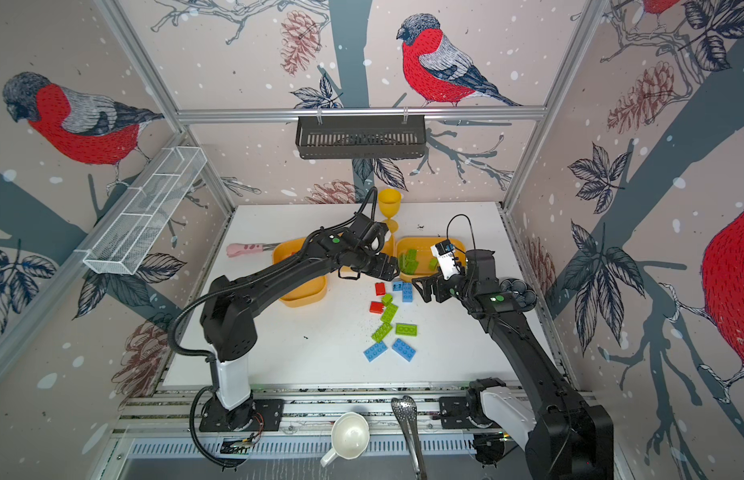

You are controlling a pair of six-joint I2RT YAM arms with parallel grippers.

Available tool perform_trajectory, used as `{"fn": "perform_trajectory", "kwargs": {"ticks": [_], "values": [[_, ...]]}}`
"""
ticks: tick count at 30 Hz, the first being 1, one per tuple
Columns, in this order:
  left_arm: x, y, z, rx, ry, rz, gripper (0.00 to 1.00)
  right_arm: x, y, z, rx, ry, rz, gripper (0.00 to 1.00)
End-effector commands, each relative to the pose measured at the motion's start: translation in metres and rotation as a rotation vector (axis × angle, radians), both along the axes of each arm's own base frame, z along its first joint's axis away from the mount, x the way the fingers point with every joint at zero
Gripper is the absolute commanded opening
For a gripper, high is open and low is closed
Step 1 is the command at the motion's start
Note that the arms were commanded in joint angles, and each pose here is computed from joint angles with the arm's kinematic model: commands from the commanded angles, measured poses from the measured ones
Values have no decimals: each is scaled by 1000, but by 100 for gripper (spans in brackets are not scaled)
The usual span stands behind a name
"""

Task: Sort the legos into containers by color
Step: 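Move the left gripper over the nearest bin while the right gripper grasps a red brick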

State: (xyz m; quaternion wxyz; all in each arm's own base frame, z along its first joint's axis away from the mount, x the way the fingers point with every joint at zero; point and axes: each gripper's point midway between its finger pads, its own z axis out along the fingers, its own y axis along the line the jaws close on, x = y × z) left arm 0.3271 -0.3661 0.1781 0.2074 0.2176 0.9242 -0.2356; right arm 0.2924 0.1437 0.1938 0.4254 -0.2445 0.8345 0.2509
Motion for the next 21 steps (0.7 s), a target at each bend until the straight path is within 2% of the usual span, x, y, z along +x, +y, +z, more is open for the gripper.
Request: {"fn": "perform_trajectory", "kwargs": {"ticks": [1,6,10,13,21], "values": [[-6,32,5,44,-32,8,97,-6,19,4,-12,-43,108,99],[-16,72,22,-26,-53,-41,97,-13,47,-5,-64,-51,231,99],[-17,105,29,-31,-98,-54,97,-17,70,-14,-117,-54,324,99],[-13,133,27,-49,-114,-11,97,-21,90,-26,-193,-61,397,100],[-6,187,28,-118,-142,95,97,-22,124,-84,-399,50,552,95]]}}
